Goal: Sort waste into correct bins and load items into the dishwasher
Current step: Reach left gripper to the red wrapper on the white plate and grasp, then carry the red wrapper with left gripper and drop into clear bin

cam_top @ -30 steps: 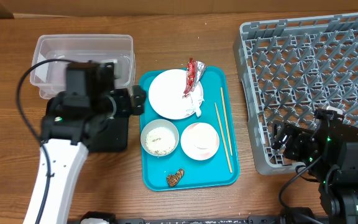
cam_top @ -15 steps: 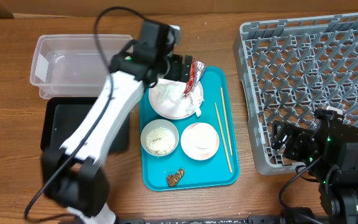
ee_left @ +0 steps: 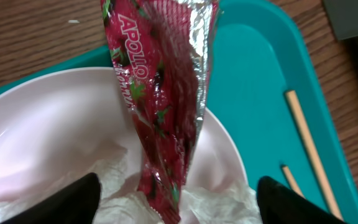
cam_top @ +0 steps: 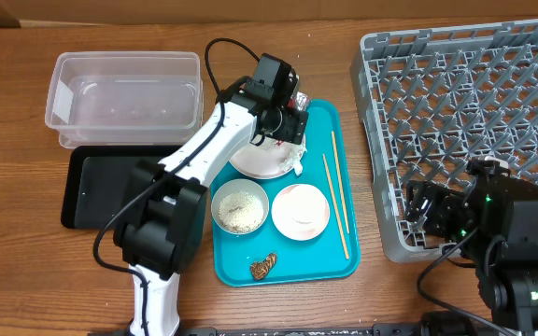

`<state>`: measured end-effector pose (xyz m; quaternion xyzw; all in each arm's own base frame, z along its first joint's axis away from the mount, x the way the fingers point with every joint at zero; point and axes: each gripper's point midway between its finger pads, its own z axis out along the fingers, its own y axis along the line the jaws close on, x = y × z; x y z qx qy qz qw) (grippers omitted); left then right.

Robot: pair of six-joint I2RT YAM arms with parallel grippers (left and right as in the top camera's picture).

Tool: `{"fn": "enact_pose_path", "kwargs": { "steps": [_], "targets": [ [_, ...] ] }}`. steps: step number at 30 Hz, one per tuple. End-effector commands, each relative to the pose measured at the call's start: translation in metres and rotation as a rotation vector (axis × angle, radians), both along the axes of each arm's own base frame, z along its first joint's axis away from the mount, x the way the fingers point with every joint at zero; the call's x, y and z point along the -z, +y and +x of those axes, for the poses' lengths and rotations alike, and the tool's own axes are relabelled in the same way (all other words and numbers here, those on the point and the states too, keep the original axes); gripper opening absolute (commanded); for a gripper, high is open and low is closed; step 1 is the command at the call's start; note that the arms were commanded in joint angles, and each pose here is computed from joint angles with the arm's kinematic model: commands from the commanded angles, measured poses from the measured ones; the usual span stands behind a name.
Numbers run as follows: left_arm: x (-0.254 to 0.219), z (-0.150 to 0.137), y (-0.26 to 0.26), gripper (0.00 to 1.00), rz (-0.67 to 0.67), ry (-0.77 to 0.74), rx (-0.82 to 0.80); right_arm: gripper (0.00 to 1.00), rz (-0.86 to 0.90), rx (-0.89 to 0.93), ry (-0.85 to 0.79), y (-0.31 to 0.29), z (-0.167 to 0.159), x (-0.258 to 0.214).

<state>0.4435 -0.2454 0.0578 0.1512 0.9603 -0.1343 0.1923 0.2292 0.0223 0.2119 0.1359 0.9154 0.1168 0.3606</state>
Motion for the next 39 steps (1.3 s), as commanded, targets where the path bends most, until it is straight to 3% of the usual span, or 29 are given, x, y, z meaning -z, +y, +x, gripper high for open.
{"fn": "enact_pose_path", "kwargs": {
  "steps": [1,2,4,17,20,24,29,33,39],
  "targets": [
    [0.004,0.005,-0.008,0.71,-0.011,-0.005,0.017,1.0,-0.002,-0.004,-0.022,0.001,0.002,-0.009],
    [0.005,0.005,-0.009,0.6,-0.012,-0.006,0.017,1.0,-0.002,-0.004,-0.022,0.001,0.002,-0.009],
    [0.005,0.007,-0.009,0.51,-0.013,-0.012,0.017,1.0,-0.002,-0.004,-0.022,0.001,0.002,-0.009],
    [0.017,0.006,-0.011,0.46,-0.004,0.004,0.021,1.0,-0.002,-0.004,-0.021,0.001,0.002,-0.009],
    [0.019,0.005,-0.011,0.4,-0.001,0.009,0.022,1.0,-0.002,-0.004,-0.021,0.001,0.002,-0.009],
    [0.019,0.005,-0.011,0.27,-0.001,0.009,0.023,1.0,-0.002,-0.004,-0.021,0.001,0.002,-0.009],
    [0.02,0.004,-0.011,0.04,0.002,0.014,0.022,1.0,-0.002,-0.004,-0.021,0.001,0.002,-0.009],
    [0.018,0.004,-0.009,0.04,0.003,0.015,0.02,1.0,-0.002,-0.004,-0.021,0.001,0.002,-0.009],
    [-0.027,0.02,0.005,0.04,-0.023,-0.054,-0.019,1.0,-0.002,-0.004,-0.021,0.001,0.002,-0.009]
  ]
}}
